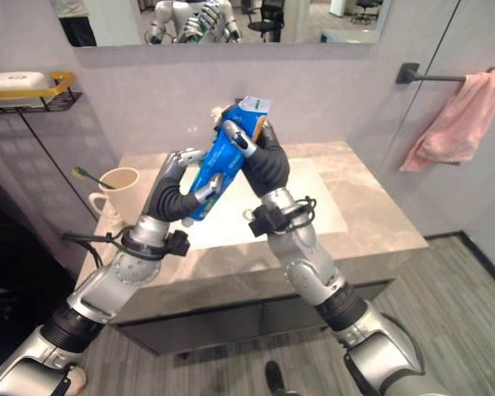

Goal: Put brush and paste in cup on sink, flatten towel.

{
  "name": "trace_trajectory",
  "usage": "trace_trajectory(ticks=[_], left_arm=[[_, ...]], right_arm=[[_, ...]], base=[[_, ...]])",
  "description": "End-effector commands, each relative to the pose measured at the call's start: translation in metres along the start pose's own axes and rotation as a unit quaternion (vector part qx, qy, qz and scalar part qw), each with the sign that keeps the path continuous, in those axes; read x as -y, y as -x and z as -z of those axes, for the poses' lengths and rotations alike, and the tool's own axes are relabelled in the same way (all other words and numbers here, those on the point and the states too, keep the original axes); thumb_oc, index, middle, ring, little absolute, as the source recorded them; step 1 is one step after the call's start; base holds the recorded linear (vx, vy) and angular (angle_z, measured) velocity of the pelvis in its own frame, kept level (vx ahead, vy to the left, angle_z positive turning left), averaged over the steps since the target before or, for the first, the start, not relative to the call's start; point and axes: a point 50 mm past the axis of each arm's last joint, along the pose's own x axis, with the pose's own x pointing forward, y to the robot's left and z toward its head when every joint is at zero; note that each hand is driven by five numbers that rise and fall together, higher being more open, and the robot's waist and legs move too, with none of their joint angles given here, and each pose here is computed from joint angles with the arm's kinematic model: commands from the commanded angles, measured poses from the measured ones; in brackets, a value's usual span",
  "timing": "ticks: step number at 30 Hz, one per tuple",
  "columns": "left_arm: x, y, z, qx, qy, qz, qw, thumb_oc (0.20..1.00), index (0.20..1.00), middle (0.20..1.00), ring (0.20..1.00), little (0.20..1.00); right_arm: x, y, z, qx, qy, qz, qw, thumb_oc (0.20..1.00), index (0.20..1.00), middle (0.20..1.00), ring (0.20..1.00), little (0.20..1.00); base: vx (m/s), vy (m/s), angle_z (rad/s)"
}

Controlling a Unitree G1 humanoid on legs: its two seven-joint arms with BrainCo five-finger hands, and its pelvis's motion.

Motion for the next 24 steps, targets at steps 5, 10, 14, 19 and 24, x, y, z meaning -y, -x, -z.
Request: trace_trajectory(ticks=[5, 10, 14, 19, 24], left_arm=[[-0.024, 0.014, 0.007, -0.032, 0.011, -0.038, 0.999, 1.0, 1.0, 1.0, 1.0, 1.0], [-0.021, 0.049, 0.018, -0.107, 0.076, -0.013, 0.991, 1.0, 1.0, 1.0, 1.0, 1.0], [-0.027, 0.086, 0.03, -0.191, 0.107, 0.009, 0.976, 1.0, 1.0, 1.0, 1.0, 1.0], [-0.039, 0.119, 0.04, -0.258, 0.079, 0.068, 0.96, 1.0, 1.0, 1.0, 1.0, 1.0], [-0.056, 0.134, 0.044, -0.287, 0.03, 0.133, 0.948, 1.0, 1.0, 1.0, 1.0, 1.0]], right_arm=[[0.014, -0.001, -0.029, 0.083, 0.016, 0.05, 0.995, 0.2, 0.2, 0.2, 0.2, 0.2], [0.023, -0.006, -0.045, 0.125, 0.035, 0.089, 0.987, 0.2, 0.2, 0.2, 0.2, 0.2], [0.031, -0.015, -0.067, 0.165, 0.074, 0.11, 0.977, 0.2, 0.2, 0.2, 0.2, 0.2], [0.033, -0.036, -0.094, 0.202, 0.122, 0.114, 0.965, 0.2, 0.2, 0.2, 0.2, 0.2], [0.023, -0.053, -0.112, 0.221, 0.169, 0.092, 0.956, 0.2, 0.2, 0.2, 0.2, 0.2]], base=[[0.0, -0.009, 0.06], [-0.01, -0.006, 0.17], [-0.01, 0.004, 0.23], [-0.02, 0.015, 0.27], [-0.05, 0.014, 0.4]])
